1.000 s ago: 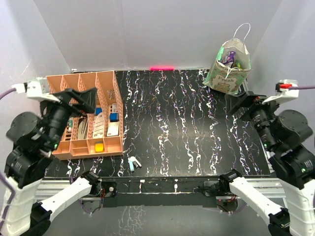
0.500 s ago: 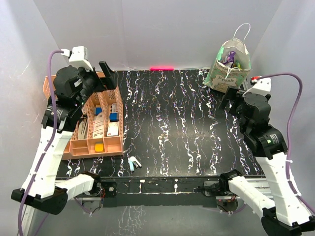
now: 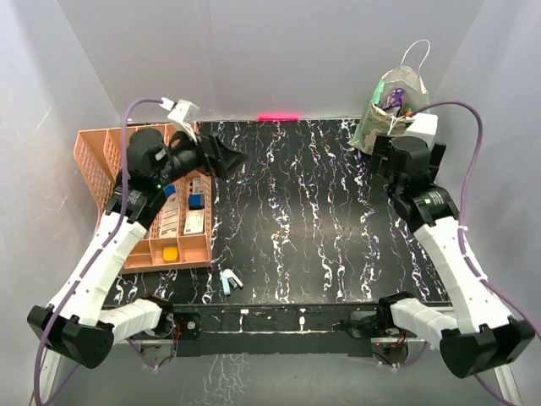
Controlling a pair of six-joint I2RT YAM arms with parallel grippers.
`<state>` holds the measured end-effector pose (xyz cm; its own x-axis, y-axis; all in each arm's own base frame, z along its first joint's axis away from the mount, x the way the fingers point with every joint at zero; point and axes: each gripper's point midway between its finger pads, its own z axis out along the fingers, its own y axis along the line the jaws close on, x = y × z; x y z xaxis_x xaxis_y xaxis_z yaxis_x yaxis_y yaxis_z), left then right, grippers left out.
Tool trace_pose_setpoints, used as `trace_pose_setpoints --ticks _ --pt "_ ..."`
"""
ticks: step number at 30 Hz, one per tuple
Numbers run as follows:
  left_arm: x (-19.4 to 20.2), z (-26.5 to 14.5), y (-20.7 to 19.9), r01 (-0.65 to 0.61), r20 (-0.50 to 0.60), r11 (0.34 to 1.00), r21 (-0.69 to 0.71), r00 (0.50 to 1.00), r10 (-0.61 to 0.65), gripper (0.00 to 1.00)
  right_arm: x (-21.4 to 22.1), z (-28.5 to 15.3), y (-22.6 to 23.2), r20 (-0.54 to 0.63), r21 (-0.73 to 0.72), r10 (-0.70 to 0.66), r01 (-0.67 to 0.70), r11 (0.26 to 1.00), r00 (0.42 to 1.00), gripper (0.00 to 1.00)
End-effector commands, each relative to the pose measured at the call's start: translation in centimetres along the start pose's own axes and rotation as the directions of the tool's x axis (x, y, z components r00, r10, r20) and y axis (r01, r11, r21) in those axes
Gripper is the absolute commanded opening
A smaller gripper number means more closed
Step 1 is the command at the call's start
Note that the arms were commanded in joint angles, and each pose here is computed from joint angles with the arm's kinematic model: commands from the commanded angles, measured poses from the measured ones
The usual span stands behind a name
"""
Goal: Take the snacks out of the paper bag
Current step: Move the paper bag to the center of the board.
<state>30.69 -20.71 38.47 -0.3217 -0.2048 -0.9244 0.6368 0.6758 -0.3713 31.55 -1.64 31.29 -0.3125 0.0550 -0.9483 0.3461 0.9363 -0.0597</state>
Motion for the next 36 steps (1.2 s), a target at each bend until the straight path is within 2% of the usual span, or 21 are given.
trace_pose_setpoints --ticks 1,7,11,14,20,23,32,36 --pt "0.3 0.0 -4.4 -0.065 0.036 0.978 0.200 0.998 0.059 0.98 -3.9 1.7 0.6 0.096 0.016 -0.038 0.036 0.999 0.995 0.98" --pt "2.6 0.5 -4.8 -0.133 0.025 0.973 0.186 0.991 0.131 0.98 -5.5 4.9 2.4 0.082 0.014 -0.148 0.148 0.989 0.986 0.98" --pt "4.4 0.9 -4.6 -0.113 0.004 0.976 0.188 0.993 0.114 0.98 -6.9 6.9 3.3 0.064 0.013 -0.189 0.189 0.982 0.980 0.99" --pt "5.8 1.1 -4.3 -0.106 -0.020 0.977 0.185 0.993 0.112 0.98 -7.4 8.3 4.0 0.041 0.007 -0.205 0.205 0.979 0.978 0.94" --pt "7.2 0.9 -1.9 -0.147 -0.049 0.987 0.060 0.987 0.150 0.98 -7.7 11.8 3.5 -0.002 0.036 -0.206 0.206 0.978 0.979 0.78" --pt "8.0 1.2 -1.2 -0.130 -0.059 0.991 0.021 0.990 0.131 0.98 -7.0 13.6 3.5 -0.034 0.027 -0.198 0.199 0.980 0.980 0.71" --pt "10.2 2.6 -0.8 -0.076 -0.118 0.997 0.034 0.990 0.079 0.99 -4.5 16.2 4.2 -0.099 0.017 -0.195 0.197 0.980 0.976 0.59" --pt "10.5 2.7 -1.0 -0.075 -0.118 0.996 0.053 0.990 0.081 0.98 -3.3 17.1 3.2 -0.124 0.074 -0.204 0.214 0.974 0.971 0.51"
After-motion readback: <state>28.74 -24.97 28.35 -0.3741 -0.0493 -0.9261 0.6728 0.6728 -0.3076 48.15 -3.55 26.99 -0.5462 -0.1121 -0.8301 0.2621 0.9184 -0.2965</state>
